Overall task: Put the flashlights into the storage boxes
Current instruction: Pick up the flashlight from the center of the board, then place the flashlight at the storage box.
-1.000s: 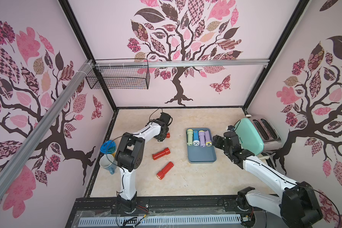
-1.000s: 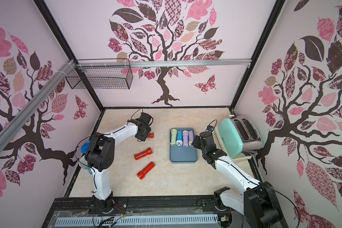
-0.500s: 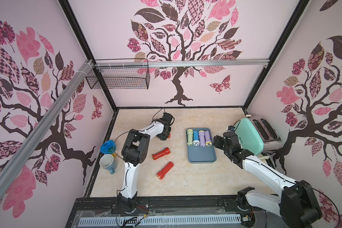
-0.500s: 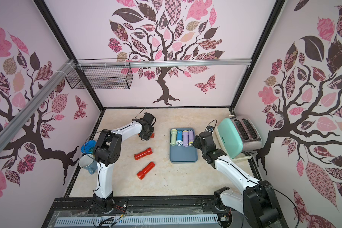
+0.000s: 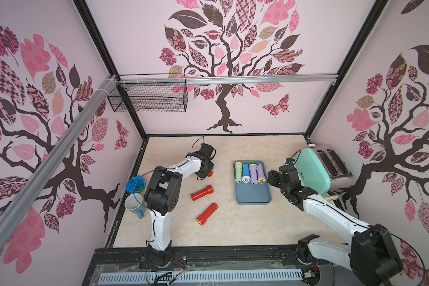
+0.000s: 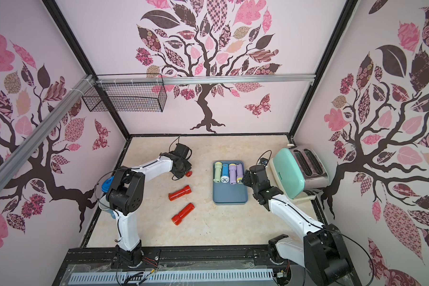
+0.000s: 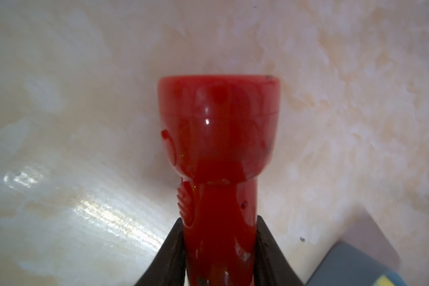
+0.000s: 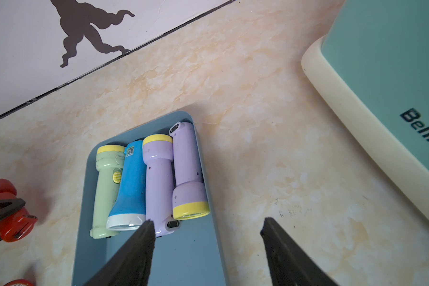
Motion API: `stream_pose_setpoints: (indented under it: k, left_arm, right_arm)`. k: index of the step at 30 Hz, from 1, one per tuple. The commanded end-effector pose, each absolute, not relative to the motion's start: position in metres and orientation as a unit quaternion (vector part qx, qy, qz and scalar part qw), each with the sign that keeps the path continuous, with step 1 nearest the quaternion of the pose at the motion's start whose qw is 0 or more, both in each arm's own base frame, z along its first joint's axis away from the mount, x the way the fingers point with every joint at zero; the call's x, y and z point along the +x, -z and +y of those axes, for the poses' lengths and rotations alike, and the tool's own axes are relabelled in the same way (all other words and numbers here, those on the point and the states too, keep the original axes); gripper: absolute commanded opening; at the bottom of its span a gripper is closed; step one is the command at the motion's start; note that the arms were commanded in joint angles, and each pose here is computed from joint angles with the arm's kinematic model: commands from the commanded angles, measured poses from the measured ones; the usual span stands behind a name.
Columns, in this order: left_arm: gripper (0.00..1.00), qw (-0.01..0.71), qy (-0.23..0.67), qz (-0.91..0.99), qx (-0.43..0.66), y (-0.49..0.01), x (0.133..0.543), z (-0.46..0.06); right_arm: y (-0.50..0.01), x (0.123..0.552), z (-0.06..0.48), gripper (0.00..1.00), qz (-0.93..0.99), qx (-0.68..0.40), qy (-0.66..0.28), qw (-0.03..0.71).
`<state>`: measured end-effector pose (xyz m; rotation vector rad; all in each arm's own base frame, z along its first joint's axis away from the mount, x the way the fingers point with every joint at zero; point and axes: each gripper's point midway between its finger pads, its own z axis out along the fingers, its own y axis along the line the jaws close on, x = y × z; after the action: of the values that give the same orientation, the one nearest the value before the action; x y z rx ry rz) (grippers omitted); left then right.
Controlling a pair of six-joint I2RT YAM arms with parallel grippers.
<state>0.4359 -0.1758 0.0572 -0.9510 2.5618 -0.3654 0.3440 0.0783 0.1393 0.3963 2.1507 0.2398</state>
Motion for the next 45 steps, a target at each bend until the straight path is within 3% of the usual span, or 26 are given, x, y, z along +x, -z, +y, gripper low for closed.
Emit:
stream_pose_setpoints:
  k: [1,7,13,20,33,45]
  left_arm:
    - [0.17,0.228,0.18,0.935,-0.203,-0.085,0.435,-0.194]
    - [0.15,0.229,0.205,0.947,-0.09,-0.114,0.394,-0.216]
    - [0.15,0.251,0.23,0.94,0.021,-0.148,0.324,-0.287]
    - [0.17,0.212,0.222,0.946,0.106,-0.122,0.265,-0.35]
    - [0.18,0.15,0.159,0.974,0.052,-0.064,0.281,-0.358]
    - [0.16,0.183,0.183,0.965,-0.028,-0.066,0.297,-0.358]
  right_arm:
    - [-0.148,0.342,0.074,0.71,0.86,0.165,-0.096,0.472]
    - [-0.143,0.341,0.068,0.71,0.858,0.176,-0.086,0.474]
    - [-0.136,0.339,0.062,0.7,0.86,0.185,-0.073,0.469]
    - [-0.137,0.334,0.053,0.7,0.854,0.199,-0.063,0.477]
    - [-0.148,0.332,0.053,0.7,0.85,0.191,-0.069,0.487]
    - [-0.147,0.332,0.054,0.7,0.851,0.189,-0.07,0.485]
